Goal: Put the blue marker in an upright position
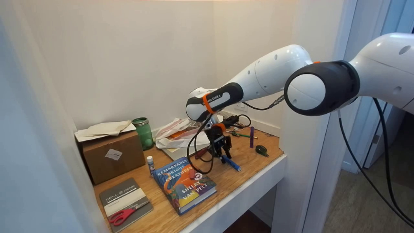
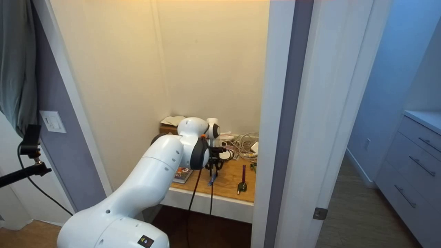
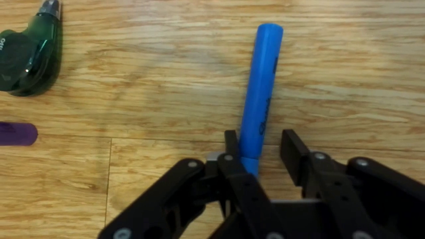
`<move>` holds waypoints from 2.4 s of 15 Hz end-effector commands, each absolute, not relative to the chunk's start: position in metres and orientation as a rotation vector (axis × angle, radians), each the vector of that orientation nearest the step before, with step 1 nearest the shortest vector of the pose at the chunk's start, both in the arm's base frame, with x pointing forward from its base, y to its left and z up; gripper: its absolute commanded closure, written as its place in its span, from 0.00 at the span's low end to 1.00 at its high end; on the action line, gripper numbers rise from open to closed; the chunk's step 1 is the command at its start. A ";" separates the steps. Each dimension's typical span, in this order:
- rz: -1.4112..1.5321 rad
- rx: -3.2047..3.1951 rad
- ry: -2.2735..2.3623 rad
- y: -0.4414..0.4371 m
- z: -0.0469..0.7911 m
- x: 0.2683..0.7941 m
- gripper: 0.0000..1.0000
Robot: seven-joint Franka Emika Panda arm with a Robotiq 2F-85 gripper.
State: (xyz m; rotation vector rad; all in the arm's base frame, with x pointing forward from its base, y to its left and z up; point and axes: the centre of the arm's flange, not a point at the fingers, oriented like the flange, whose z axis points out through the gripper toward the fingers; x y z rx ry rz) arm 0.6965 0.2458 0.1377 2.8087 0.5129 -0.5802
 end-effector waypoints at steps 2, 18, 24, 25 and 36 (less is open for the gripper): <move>-0.567 2.842 0.505 0.244 0.135 0.705 0.99; -0.490 2.977 0.923 0.180 0.188 0.656 0.96; -0.403 3.049 1.077 0.168 0.199 0.631 0.96; -0.392 3.060 1.085 0.166 0.199 0.627 0.96; 0.088 3.156 1.196 0.148 0.207 0.595 0.96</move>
